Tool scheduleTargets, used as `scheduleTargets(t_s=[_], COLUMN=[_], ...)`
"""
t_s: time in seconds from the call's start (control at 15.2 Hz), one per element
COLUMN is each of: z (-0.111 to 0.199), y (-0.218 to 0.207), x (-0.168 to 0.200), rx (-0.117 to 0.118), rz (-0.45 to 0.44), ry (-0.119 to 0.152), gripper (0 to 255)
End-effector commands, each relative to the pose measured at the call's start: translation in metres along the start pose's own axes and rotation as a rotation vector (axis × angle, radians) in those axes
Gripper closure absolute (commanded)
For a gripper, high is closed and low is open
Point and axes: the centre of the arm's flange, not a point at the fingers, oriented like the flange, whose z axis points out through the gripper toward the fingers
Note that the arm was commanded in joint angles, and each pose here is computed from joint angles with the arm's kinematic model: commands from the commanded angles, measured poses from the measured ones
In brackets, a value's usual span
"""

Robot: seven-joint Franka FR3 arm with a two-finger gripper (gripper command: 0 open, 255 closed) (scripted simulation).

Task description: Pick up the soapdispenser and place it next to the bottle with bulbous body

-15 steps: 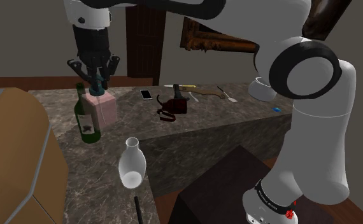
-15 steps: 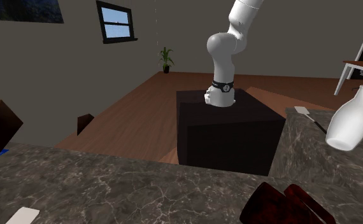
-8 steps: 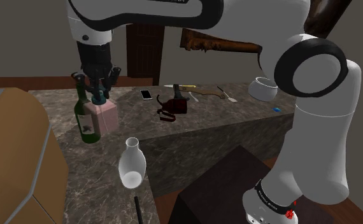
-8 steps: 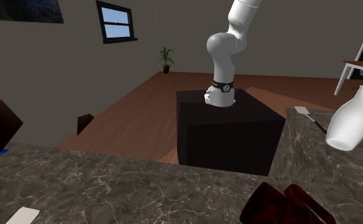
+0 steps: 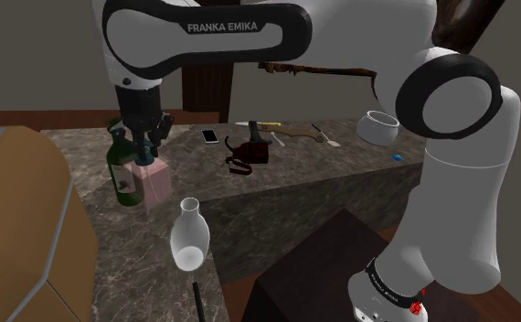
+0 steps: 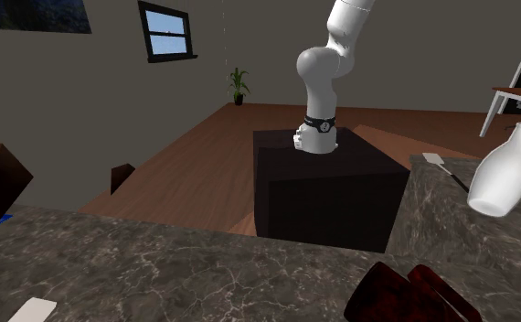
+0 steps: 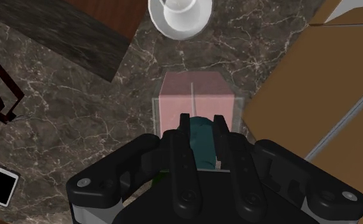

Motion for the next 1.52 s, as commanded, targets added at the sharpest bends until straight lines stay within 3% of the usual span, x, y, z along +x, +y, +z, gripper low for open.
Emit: scheduleTargets(t_s=[0.0,1.45], z=[0.011,0.127], y=[0.0,0.0], x=[0.001,0.004], rx=[0.0,0.0], rz=[0.0,0.0], ry=[0.001,0.001], gripper=[255,255])
